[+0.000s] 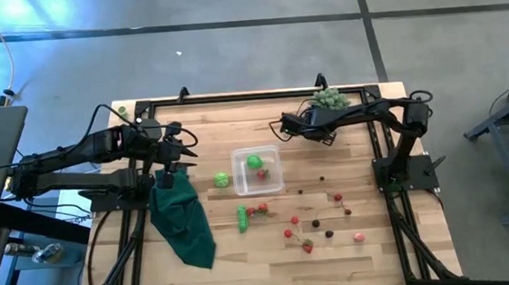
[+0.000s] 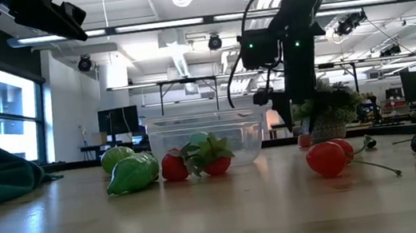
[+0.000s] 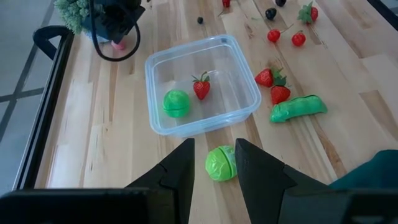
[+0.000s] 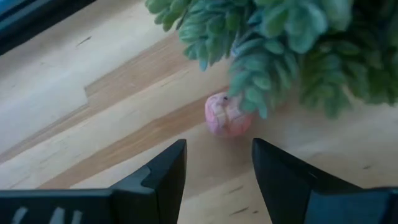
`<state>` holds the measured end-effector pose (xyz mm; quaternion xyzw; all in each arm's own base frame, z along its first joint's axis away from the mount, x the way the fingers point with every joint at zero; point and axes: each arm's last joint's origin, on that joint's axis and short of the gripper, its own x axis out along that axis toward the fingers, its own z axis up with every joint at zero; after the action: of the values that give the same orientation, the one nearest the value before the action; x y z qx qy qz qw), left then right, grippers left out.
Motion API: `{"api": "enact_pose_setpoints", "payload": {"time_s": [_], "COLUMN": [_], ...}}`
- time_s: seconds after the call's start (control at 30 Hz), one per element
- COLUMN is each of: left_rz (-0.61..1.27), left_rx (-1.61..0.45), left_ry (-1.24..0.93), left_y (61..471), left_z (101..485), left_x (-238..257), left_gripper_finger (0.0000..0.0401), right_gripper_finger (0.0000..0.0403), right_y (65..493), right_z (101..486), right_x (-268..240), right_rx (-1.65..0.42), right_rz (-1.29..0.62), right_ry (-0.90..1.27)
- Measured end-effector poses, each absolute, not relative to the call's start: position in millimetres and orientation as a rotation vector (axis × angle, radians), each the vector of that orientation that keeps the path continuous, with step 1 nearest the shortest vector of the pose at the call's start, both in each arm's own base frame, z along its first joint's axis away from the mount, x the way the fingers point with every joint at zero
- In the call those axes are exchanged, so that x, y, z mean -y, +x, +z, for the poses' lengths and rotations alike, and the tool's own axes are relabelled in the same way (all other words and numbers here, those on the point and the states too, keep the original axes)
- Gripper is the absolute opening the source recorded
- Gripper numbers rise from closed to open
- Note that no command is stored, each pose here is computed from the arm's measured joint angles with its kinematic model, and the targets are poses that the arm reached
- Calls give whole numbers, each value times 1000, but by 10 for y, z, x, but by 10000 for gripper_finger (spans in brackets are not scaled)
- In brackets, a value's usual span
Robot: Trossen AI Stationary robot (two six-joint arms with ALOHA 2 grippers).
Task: Pick and placing Produce into tupperware
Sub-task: Put the peach into the transparent bin
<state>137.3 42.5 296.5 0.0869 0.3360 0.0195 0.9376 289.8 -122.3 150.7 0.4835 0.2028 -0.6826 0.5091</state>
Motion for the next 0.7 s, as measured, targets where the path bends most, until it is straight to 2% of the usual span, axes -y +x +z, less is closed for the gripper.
{"api": "enact_pose_setpoints", "payload": {"time_s": [0.7], "left_rz": [40], "left_rx": [-687], "left_ry": [177], "left_y": [1374], "left_z": [2964], "left_x": [-426], "left_gripper_finger": [106], "right_gripper_finger": [174], "right_y": [2836], "right_z": [1456], "right_x": [1411], "right_rx": [-549], "right_rz": [-1637], "right_ry": [1230]}}
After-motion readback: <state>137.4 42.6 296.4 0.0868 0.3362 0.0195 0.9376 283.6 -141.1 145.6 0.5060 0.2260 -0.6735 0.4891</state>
